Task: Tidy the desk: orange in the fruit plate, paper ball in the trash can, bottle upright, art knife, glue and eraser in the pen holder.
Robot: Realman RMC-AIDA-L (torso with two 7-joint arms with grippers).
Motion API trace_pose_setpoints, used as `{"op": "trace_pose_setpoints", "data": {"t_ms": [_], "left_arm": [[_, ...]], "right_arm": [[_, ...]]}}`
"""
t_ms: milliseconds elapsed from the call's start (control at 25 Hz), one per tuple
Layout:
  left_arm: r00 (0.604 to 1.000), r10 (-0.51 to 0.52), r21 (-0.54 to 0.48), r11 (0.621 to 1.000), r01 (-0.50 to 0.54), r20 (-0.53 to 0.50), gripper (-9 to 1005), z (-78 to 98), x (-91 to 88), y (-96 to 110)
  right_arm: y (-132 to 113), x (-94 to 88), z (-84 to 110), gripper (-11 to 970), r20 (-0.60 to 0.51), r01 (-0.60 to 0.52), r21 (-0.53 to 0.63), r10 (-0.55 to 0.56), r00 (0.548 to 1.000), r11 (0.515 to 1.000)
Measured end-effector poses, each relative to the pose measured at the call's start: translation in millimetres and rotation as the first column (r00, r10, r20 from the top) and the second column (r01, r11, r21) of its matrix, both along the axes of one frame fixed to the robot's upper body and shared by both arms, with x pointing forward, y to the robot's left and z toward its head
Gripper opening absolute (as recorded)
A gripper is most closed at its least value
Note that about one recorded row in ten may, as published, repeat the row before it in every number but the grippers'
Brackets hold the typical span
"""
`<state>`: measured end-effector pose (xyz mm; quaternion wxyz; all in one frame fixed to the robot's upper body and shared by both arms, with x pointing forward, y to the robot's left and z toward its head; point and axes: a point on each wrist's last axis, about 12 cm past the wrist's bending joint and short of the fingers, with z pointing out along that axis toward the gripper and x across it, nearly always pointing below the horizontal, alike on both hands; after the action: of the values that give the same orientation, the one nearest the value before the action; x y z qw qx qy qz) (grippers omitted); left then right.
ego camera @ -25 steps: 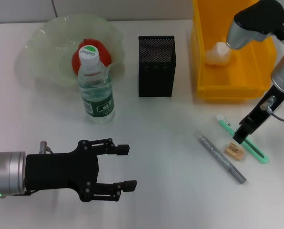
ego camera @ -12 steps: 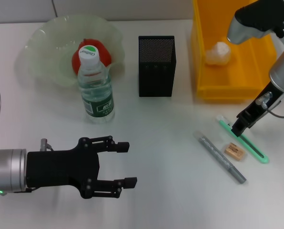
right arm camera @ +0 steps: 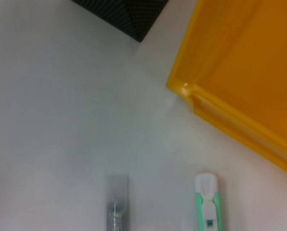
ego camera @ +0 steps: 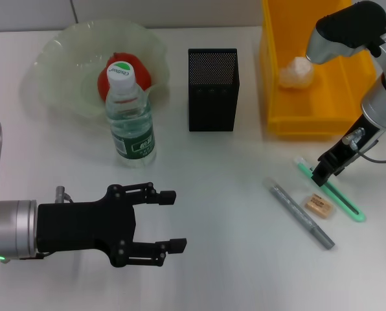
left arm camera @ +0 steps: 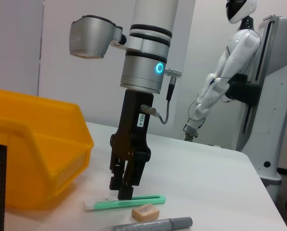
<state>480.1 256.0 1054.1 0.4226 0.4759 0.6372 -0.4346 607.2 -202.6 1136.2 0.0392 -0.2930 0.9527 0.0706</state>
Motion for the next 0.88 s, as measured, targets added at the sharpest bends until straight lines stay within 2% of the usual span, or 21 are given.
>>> {"op": "trace_pose_setpoints", "data": {"t_ms": [720,880], "left_arm": [[1.0,0.002,0.005,1.0,-0.002,0.005,800,0.3,1.9,-0.6],[1.0,0.001,0.004,1.0,-0.001,0.005,800,0.6,2.2,-0.8]], "right_arm": [[2.6,-1.4,-5.8,364,-0.007,-0.016,-0.018,0.016,1.0,1.0],[2.4,-1.7,-7.0,279,-0.01,-0.016,-0.019,0.016,1.0,1.0]]}}
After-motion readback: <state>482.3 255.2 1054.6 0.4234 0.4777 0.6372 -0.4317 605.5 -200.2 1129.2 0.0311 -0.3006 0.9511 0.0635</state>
